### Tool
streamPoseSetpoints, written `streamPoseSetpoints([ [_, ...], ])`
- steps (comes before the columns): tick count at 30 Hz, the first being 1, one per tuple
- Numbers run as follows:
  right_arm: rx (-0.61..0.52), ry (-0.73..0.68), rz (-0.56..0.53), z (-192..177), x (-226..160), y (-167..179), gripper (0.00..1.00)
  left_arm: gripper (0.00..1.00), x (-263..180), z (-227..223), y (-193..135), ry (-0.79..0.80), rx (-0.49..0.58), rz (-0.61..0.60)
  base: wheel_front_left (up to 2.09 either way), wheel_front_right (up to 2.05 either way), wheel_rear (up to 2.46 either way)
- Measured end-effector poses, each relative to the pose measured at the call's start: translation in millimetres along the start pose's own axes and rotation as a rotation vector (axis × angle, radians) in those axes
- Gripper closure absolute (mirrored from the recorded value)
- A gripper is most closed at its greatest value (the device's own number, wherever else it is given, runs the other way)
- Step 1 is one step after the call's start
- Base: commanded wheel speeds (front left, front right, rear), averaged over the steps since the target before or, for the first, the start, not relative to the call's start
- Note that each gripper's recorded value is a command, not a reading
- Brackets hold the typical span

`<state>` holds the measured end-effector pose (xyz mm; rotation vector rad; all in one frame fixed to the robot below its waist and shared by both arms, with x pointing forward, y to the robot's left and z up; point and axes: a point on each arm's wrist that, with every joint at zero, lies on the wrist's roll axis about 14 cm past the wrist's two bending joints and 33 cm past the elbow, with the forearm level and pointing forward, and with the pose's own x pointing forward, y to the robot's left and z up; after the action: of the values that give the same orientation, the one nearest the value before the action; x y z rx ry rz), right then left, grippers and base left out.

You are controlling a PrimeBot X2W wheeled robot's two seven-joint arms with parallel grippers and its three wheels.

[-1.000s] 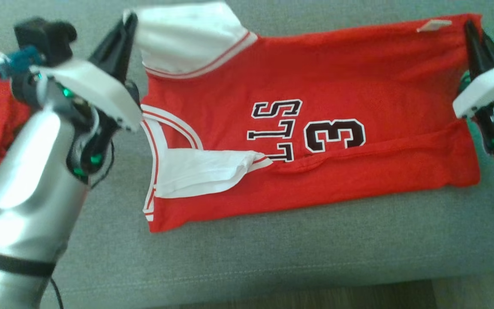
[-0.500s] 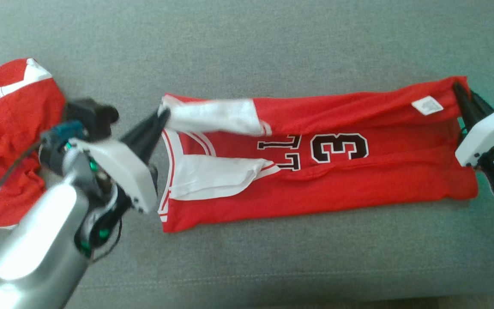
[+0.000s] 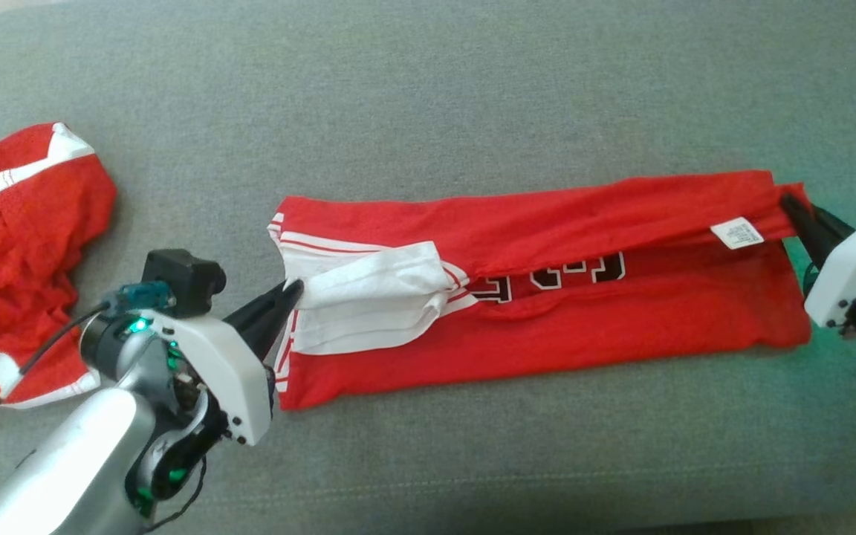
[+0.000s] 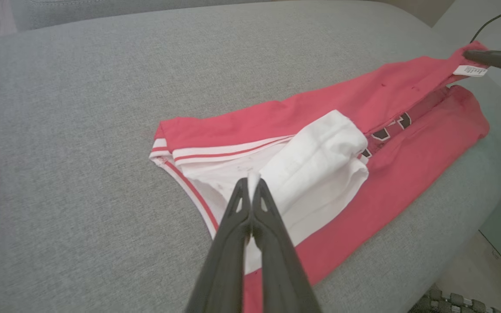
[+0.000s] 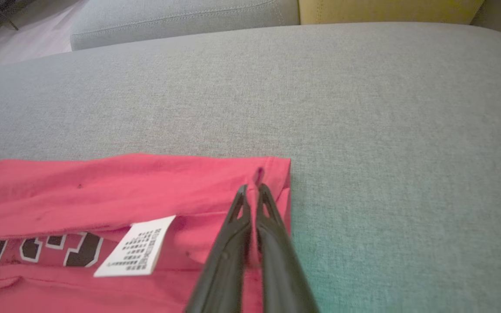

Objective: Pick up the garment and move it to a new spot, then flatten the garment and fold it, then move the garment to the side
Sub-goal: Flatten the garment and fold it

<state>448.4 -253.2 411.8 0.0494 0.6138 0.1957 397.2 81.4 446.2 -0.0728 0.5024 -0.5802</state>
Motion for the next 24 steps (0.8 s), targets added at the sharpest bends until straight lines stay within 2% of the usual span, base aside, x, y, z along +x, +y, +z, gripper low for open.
streamPoseSetpoints([
  [14,-0.001,0.143,0.038,-32.4,-21.8,6.0,1.00,1.00,-7.1,-18.6,-7.7,0.063,-0.023,-0.012,0.00,0.00,0.00],
  [15,0.001,0.149,0.041,-34.5,-23.4,7.0,0.57,1.00,-8.3,-22.3,-9.7,0.072,-0.024,-0.015,0.00,0.00,0.00],
  [16,0.007,0.153,0.043,-36.8,-24.7,7.8,0.00,1.00,-9.5,-25.9,-11.4,0.080,-0.027,-0.017,0.00,0.00,0.00],
  [17,0.017,0.163,0.043,-40.2,-26.3,7.8,0.00,0.83,-10.7,-29.2,-12.2,0.087,-0.029,-0.017,0.00,0.00,0.00],
  [18,0.023,0.169,0.043,-43.2,-27.9,7.9,0.00,0.00,-11.8,-32.2,-11.9,0.093,-0.033,-0.012,0.00,0.00,0.00],
  [24,0.079,0.140,0.024,-40.7,-35.6,1.9,0.00,0.00,-15.3,-28.6,-6.1,0.046,-0.055,0.033,0.00,0.00,0.00],
])
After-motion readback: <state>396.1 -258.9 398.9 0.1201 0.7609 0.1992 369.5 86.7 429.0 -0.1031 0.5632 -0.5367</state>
